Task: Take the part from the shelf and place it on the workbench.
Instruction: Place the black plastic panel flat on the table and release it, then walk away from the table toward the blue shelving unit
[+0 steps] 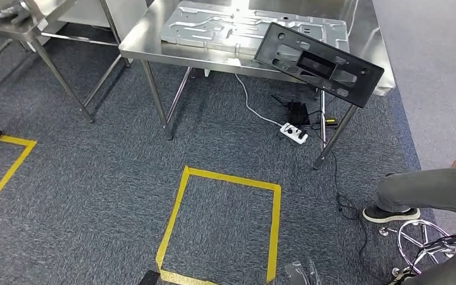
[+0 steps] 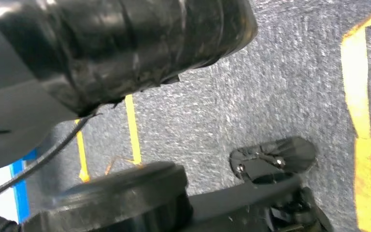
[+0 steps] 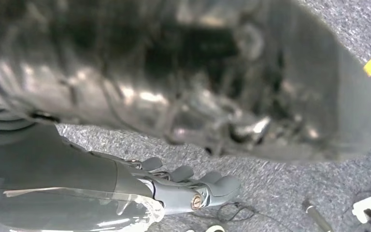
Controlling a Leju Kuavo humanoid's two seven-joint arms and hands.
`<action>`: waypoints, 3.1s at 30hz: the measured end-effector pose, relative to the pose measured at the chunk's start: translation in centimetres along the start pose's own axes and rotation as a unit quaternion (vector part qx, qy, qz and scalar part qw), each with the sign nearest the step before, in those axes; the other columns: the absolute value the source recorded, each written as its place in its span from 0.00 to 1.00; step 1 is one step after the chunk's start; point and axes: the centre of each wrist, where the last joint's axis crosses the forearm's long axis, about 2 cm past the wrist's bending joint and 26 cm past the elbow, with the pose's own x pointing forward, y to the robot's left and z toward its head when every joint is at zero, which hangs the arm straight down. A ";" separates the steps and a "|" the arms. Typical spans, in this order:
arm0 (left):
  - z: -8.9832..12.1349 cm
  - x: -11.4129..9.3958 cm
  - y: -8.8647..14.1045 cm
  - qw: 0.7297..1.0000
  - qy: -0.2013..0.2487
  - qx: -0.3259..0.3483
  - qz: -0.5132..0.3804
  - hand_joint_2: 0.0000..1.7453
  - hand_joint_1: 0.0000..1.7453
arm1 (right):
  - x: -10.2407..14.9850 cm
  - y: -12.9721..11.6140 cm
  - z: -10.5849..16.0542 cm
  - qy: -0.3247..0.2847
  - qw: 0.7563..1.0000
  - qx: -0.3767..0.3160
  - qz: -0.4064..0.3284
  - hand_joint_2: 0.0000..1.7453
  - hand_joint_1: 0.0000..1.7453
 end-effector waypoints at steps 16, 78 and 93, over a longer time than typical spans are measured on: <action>0.3 1.1 -1.1 0.999 -0.026 -0.038 -0.015 0.00 0.00 | -3.2 1.2 2.3 0.341 0.924 0.111 -0.133 0.00 0.00; 0.2 1.2 -1.0 0.985 -0.052 -0.078 -0.147 0.00 0.00 | -2.9 3.8 3.9 0.375 0.906 0.194 -0.024 0.00 0.00; 1.8 10.8 -5.3 0.993 -0.045 -0.064 -0.090 0.00 0.00 | -2.2 4.9 4.2 0.319 0.882 0.317 0.139 0.00 0.00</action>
